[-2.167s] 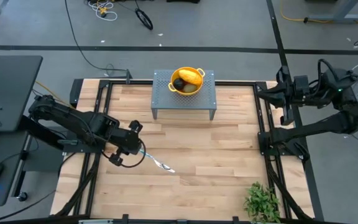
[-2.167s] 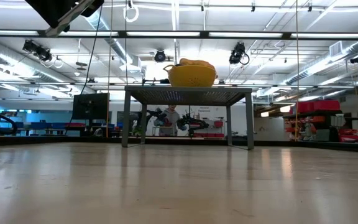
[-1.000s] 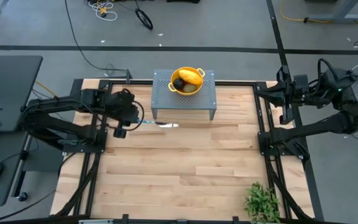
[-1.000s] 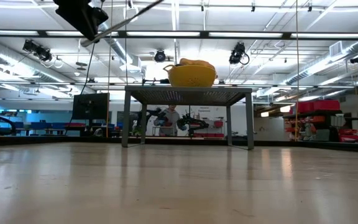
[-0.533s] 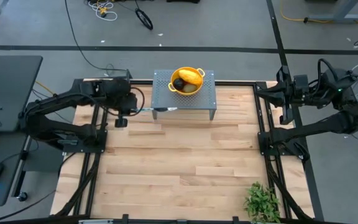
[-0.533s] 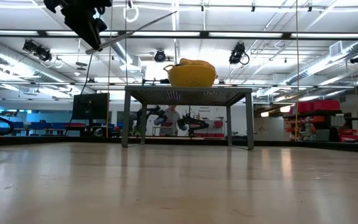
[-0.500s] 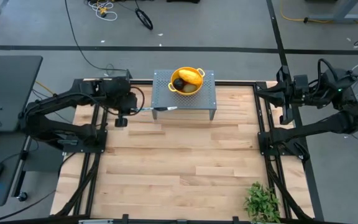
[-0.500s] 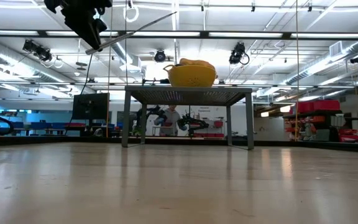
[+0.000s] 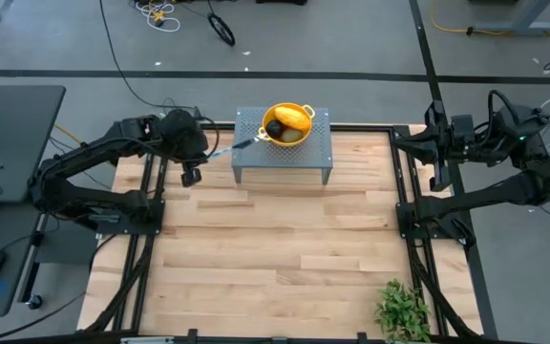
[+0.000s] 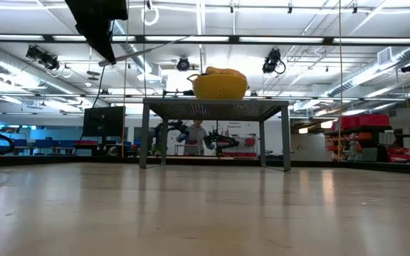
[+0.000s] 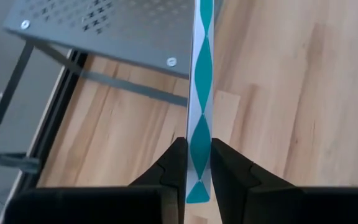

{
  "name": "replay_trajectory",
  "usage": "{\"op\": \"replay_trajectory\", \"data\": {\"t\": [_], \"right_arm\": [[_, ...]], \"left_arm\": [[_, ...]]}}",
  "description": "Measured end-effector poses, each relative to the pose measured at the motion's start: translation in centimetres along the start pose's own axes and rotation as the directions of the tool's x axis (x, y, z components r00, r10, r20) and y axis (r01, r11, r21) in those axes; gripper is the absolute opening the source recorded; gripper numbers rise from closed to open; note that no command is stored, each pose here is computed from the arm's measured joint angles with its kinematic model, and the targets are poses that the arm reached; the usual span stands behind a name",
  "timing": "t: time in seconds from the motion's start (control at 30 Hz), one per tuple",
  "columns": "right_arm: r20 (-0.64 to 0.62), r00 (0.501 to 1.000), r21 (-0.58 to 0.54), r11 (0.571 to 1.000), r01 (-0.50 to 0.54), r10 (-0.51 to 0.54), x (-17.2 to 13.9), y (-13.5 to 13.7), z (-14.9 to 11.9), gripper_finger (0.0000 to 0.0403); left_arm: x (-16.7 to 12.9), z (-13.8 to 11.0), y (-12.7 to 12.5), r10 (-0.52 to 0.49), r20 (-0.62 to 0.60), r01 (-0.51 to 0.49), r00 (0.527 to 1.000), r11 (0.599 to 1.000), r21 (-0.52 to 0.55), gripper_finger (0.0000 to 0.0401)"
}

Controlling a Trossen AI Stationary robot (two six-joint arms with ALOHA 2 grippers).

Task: Pick & Place Fruit
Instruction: Put the green table knife to the left of the colander bowl on the shelf

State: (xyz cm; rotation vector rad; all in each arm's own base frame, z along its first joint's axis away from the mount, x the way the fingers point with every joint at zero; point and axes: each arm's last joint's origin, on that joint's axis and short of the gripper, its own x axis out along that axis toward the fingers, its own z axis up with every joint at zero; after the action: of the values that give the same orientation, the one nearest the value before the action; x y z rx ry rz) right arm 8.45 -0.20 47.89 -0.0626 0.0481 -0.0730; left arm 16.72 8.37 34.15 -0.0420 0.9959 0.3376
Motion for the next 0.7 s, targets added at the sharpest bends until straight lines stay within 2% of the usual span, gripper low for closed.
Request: {"op": "replay_trajectory", "data": {"t": [0.2,0.5,0.6,0.7], "right_arm": [[0.0,1.0,0.0,1.0,0.0,0.0,0.0,0.0,0.0,0.0],[0.0,1.0,0.0,1.0,0.0,0.0,0.0,0.0,0.0,0.0],[0.0,1.0,0.0,1.0,0.0,0.0,0.0,0.0,0.0,0.0],[0.0,1.0,0.0,1.0,0.0,0.0,0.0,0.0,0.0,0.0]], "left_arm": [[0.0,-0.1,0.7,0.032,-0.007,-0.033,0.999,0.995,-0.099,0.0059],[0.0,-0.1,0.8,0.051,-0.005,-0.051,0.999,0.987,-0.152,0.0059],[0.0,0.1,1.0,0.119,0.01,-0.113,0.993,0.96,-0.257,0.0059],[0.0,0.4,1.2,0.144,0.035,-0.125,0.989,0.935,-0.331,0.0059]]}}
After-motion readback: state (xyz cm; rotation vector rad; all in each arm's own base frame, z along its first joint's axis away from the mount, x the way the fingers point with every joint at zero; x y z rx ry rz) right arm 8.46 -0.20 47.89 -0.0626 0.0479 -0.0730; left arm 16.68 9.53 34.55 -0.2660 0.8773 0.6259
